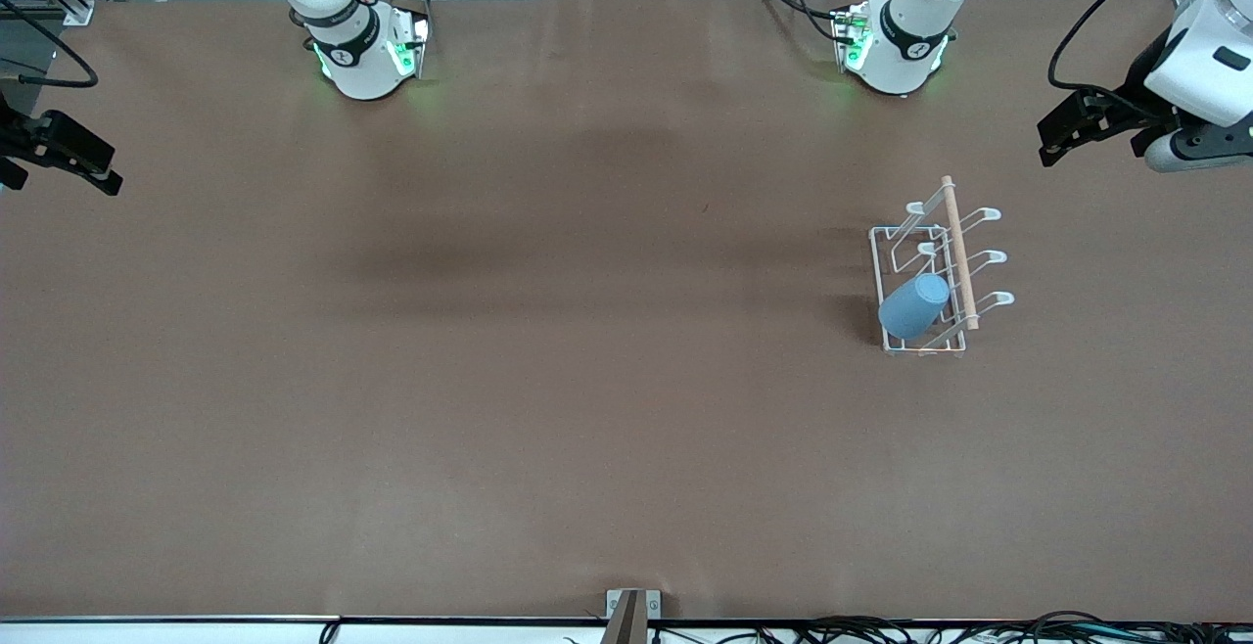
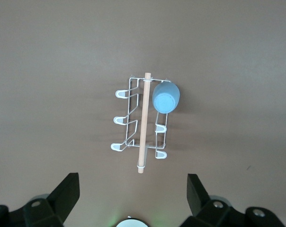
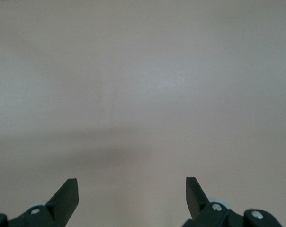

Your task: Hang cup on cup holder

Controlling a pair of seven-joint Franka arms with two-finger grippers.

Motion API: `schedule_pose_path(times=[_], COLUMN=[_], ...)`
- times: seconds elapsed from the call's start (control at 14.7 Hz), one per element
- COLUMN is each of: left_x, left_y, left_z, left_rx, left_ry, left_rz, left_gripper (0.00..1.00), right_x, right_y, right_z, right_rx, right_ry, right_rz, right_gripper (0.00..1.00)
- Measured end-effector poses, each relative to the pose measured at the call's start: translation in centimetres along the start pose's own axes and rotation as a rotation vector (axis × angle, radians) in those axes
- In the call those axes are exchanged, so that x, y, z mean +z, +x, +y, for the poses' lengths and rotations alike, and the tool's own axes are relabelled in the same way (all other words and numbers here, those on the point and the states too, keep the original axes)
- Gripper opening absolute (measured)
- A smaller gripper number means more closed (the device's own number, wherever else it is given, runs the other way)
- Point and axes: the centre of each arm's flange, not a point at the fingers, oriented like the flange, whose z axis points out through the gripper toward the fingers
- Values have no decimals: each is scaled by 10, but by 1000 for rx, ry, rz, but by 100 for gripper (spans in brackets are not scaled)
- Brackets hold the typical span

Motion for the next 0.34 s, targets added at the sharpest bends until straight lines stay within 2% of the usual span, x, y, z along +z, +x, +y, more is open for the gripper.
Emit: schedule_pose_path(times=[0.34], left_x=[-6], left_y=[-2], left_z=[2], left_rx=[45], left_ry=[-1], left_rz=[19], left_gripper=[100], right_x=[0], right_y=[0], right_z=[0], right_rx=[0], right_ry=[0], right_rz=[0], right_gripper=[100])
